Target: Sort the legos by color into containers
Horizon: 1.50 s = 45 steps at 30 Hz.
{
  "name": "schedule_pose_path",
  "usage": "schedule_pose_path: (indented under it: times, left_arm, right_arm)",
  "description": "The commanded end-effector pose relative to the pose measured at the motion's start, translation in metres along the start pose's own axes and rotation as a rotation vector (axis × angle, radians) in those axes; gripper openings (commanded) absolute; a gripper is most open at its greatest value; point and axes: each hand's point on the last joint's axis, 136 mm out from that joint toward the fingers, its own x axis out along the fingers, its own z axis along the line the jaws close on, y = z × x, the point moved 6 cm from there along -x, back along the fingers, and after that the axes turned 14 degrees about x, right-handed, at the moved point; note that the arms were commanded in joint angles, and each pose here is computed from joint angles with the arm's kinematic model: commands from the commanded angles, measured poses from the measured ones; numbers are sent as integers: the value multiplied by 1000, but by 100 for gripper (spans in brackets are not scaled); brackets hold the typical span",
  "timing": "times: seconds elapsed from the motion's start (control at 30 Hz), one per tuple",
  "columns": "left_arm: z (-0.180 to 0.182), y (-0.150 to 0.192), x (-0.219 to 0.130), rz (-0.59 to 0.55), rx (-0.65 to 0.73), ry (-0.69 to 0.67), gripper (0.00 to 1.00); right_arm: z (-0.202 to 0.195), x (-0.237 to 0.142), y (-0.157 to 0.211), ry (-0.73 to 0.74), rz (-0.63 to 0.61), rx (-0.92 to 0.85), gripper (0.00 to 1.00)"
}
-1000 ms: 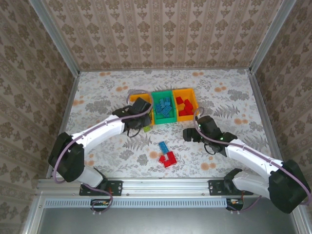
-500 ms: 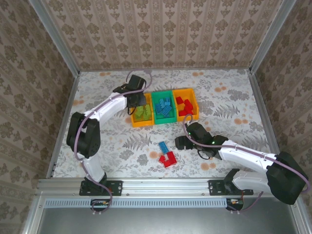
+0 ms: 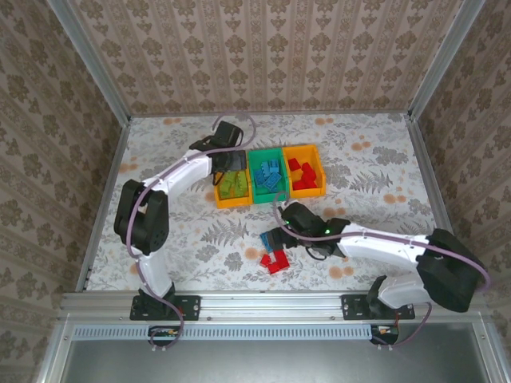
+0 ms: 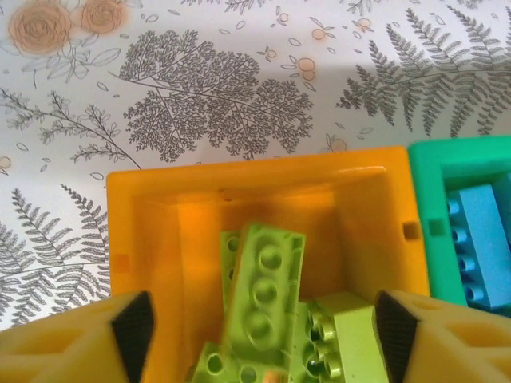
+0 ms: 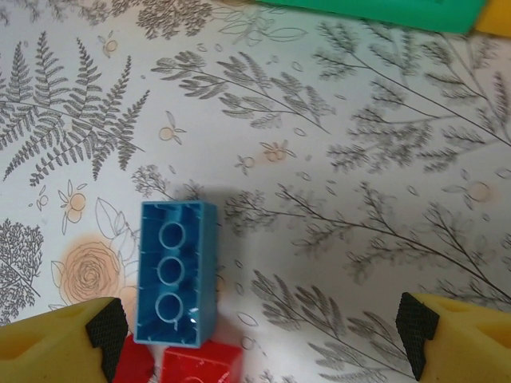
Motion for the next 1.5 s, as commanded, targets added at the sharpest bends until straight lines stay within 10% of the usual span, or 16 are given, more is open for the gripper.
schedule_pose_path:
  times: [0.0, 0.6, 0.83, 1.47]
  left_arm:
    - [1, -5, -33, -89, 11, -41, 87]
    - [41, 72, -75, -144, -82, -68, 100]
    - [53, 91, -83, -156, -123, -75, 100]
    - [37, 145, -90, -152, -34, 100, 100]
  right_arm:
    - [13, 10, -7, 47, 4, -63, 91]
    - [29, 64, 13, 131, 206, -151, 72]
    - [36, 60, 2, 132, 162, -125, 42]
    - [3, 38, -193, 138, -228, 191, 35]
